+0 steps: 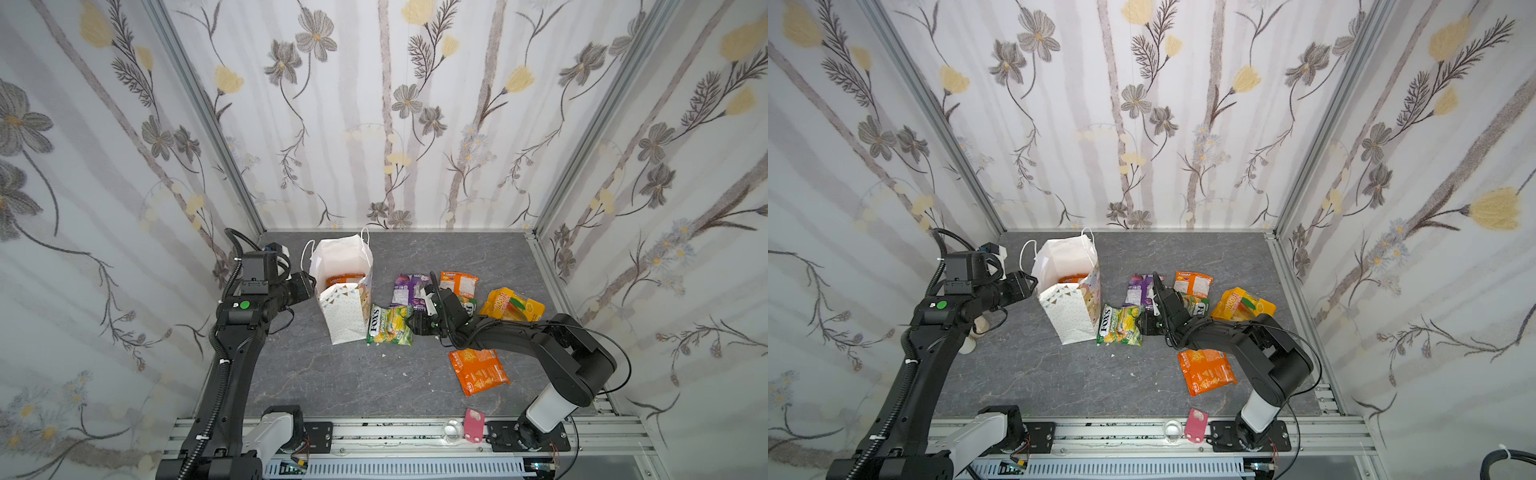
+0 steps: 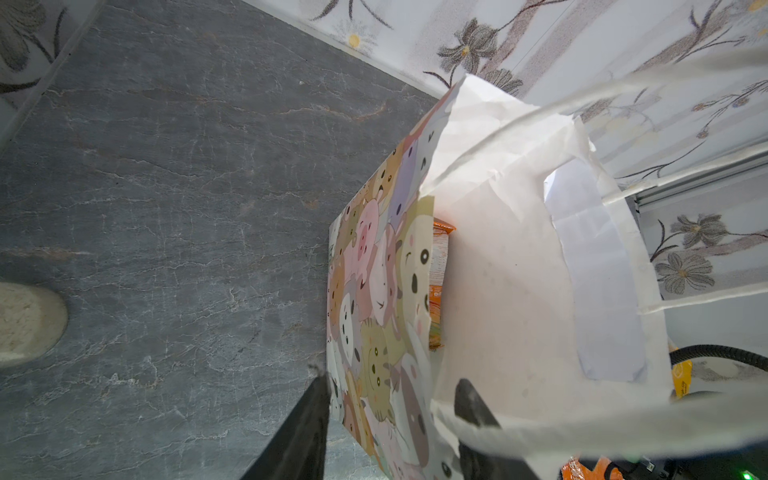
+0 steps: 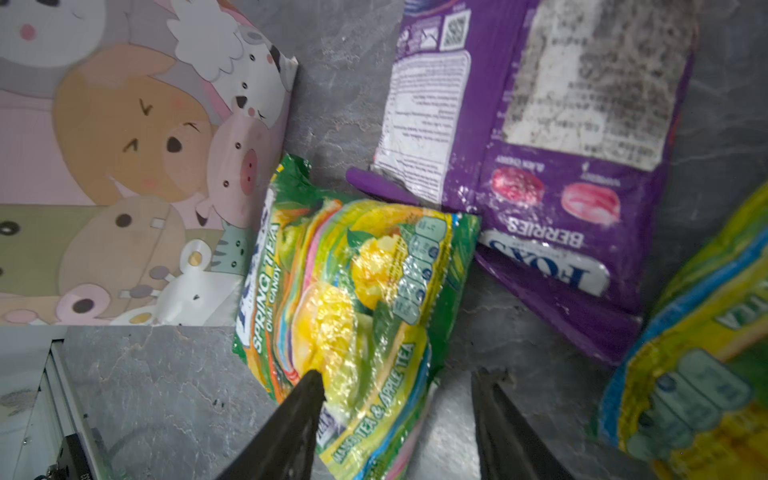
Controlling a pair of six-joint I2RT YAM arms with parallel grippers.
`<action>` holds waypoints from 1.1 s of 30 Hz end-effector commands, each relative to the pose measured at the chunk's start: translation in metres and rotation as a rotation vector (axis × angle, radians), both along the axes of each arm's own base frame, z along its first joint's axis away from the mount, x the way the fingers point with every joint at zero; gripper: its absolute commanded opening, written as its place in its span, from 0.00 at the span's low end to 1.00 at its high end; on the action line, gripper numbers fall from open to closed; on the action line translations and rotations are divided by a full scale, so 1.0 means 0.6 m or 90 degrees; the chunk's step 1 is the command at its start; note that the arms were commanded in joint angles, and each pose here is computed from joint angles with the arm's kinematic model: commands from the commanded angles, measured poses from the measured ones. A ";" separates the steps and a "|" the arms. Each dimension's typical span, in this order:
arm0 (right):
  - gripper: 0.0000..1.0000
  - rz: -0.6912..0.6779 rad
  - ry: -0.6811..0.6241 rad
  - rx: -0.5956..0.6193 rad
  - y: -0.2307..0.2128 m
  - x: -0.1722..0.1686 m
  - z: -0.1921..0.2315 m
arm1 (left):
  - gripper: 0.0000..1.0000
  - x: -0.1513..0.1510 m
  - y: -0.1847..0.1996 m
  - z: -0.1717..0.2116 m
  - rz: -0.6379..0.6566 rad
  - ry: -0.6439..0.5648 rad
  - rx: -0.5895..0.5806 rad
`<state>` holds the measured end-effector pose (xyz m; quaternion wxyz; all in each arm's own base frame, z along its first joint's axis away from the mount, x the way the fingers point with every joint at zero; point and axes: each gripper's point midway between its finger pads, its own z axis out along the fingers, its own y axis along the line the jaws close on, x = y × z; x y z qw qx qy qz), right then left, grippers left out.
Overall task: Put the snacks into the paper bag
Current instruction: 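Lower the right gripper and grasp the green Fox's spring tea packet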
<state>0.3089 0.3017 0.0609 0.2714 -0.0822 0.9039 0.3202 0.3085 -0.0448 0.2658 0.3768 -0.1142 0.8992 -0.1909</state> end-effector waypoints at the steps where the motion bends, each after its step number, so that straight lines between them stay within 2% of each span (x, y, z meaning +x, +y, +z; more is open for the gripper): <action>1: 0.57 0.015 -0.016 0.022 0.016 0.008 0.010 | 0.48 -0.001 0.001 0.005 0.003 -0.006 -0.001; 16: 0.58 0.005 0.000 0.000 0.014 0.022 -0.022 | 0.48 -0.002 0.001 0.002 0.002 -0.004 0.000; 23: 0.55 0.004 0.009 0.001 0.015 0.028 -0.035 | 0.48 0.001 -0.001 0.005 -0.001 -0.008 -0.003; 28: 0.47 0.005 0.018 0.009 0.019 0.027 -0.043 | 0.48 0.002 -0.002 0.005 -0.003 -0.009 -0.002; 33: 0.26 0.004 0.024 0.016 0.021 0.026 -0.043 | 0.48 0.000 -0.001 0.004 -0.004 -0.006 0.000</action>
